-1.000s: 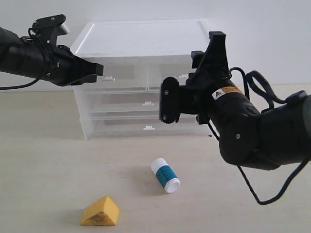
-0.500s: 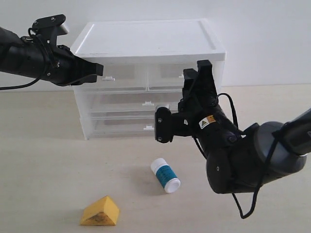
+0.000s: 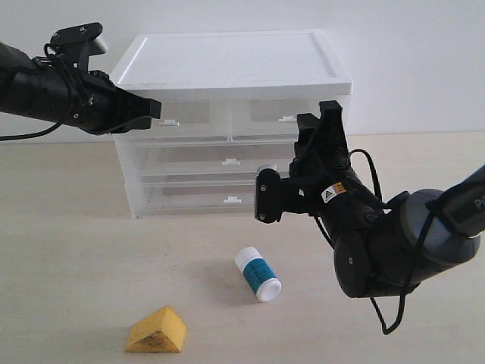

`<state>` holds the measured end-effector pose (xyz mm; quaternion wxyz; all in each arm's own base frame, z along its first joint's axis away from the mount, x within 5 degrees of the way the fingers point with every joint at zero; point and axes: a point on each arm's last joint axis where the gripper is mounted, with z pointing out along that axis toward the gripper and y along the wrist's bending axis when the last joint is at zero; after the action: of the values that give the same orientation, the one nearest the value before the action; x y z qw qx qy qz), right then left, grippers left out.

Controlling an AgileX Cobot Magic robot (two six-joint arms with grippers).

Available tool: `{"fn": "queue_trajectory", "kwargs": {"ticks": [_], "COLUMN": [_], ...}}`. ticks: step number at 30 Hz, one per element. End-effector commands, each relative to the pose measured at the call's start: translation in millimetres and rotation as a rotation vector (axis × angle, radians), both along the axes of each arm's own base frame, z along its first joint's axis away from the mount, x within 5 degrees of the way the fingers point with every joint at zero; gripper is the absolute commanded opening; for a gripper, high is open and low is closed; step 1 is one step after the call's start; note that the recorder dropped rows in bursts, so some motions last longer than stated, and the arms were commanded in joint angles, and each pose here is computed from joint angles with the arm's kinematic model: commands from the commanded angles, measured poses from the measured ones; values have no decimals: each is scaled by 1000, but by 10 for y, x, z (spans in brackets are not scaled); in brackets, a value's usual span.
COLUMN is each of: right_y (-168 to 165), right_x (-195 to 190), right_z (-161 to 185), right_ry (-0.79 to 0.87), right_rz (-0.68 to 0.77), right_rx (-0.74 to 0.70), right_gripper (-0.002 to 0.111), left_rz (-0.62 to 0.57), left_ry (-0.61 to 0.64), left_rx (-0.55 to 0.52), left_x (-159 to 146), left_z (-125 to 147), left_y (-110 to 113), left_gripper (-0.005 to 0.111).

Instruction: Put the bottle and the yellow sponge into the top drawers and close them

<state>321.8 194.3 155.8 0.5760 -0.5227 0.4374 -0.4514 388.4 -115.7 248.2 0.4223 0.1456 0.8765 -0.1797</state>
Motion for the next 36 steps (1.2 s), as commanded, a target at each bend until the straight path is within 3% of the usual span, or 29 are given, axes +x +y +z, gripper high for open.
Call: {"fn": "queue_trajectory", "kwargs": {"ticks": [1, 9, 24, 28, 36], "right_y": [23, 82, 122, 126, 75], "right_x": [5, 102, 140, 143, 178], "right_z": [34, 161, 147, 119, 91], "right_ry": [-27, -69, -69, -39, -12], "right_rz": [47, 35, 42, 46, 33], "right_rx": [9, 53, 7, -1, -15], "right_gripper": [43, 43, 43, 28, 27], "left_rz": [15, 15, 15, 15, 15], "left_ry": [-18, -18, -18, -18, -18], "left_rx": [-1, -1, -1, -1, -1], "left_x": [18, 18, 18, 18, 18], "left_z": [21, 21, 21, 21, 21], "left_y": [0, 0, 0, 0, 0], "left_gripper": [4, 4, 4, 4, 4]}}
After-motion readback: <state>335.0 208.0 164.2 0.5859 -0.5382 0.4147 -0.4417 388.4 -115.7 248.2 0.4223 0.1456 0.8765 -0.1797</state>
